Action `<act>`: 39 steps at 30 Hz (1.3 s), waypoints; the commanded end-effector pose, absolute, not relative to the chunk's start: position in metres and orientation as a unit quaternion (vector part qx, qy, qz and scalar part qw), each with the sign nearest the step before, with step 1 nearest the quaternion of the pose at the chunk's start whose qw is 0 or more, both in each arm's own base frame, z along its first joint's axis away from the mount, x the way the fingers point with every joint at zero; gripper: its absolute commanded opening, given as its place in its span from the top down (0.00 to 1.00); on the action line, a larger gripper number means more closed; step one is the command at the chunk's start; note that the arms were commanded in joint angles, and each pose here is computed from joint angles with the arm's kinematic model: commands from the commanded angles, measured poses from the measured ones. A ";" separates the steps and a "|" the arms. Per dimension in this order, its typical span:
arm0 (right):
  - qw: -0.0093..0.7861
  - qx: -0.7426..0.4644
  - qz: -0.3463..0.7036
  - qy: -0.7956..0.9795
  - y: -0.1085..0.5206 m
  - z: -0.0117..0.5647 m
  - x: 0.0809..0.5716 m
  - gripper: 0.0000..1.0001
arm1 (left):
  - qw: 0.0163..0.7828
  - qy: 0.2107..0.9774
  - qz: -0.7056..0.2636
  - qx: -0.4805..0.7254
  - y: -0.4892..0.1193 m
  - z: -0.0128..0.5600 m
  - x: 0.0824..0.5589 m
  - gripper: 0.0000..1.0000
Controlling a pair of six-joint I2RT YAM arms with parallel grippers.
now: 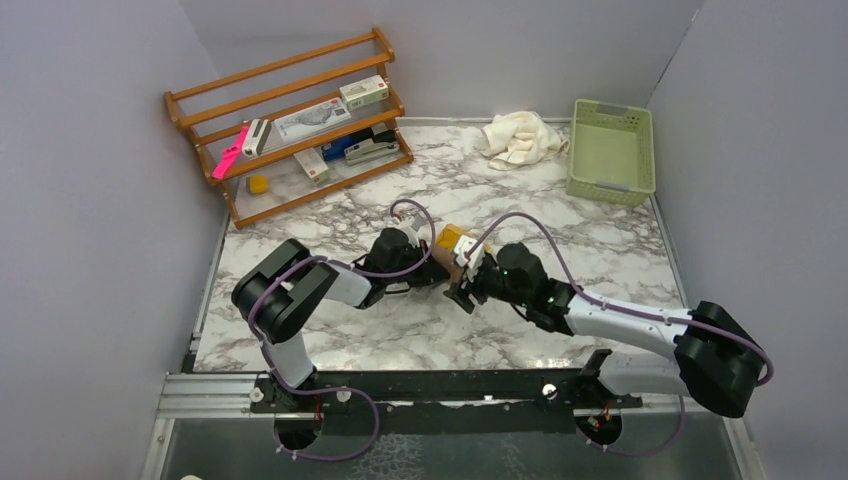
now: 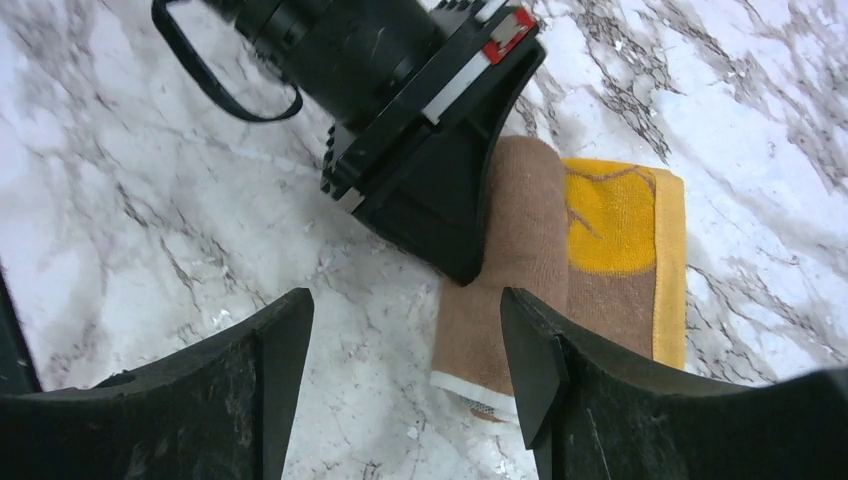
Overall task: Roll the towels
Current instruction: Roll the towel at the center of the board.
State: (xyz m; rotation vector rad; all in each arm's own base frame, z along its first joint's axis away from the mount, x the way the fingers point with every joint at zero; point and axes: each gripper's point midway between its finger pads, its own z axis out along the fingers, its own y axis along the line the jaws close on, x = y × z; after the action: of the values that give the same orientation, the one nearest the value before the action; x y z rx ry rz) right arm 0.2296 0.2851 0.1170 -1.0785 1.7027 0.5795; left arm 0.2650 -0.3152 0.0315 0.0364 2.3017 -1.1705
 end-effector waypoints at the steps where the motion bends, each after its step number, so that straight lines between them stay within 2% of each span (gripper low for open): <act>1: 0.536 -0.475 0.139 0.684 0.279 0.111 0.243 0.30 | 0.271 0.862 -0.427 0.029 -0.318 0.030 0.265 1.00; 7: 0.497 -0.510 0.083 0.697 0.281 0.076 0.241 0.32 | 0.270 0.863 -0.426 0.031 -0.320 0.032 0.267 1.00; 12: 0.461 -0.523 0.047 0.716 0.278 0.052 0.246 0.38 | 0.272 0.863 -0.425 0.033 -0.321 0.035 0.269 1.00; 20: 0.434 -0.509 -0.007 0.743 0.263 0.032 0.256 0.38 | 0.273 0.862 -0.426 0.041 -0.320 0.046 0.271 1.00; 23: 0.429 -0.502 -0.013 0.751 0.262 0.026 0.258 0.38 | 0.286 0.853 -0.434 0.048 -0.318 0.069 0.273 1.00; 31: 0.467 -0.491 0.015 0.736 0.278 0.049 0.264 0.36 | 0.350 0.840 -0.408 0.065 -0.299 0.131 0.297 1.00; 39: 0.465 -0.484 0.061 0.739 0.289 0.053 0.265 0.35 | 0.324 0.841 -0.425 0.080 -0.313 0.121 0.310 1.00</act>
State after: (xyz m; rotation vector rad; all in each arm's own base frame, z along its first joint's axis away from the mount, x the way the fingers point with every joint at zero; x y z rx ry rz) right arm 0.2643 0.2792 0.0463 -1.2040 1.8136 0.0636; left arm 0.3101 -0.3038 0.1331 0.1609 2.1707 -1.0716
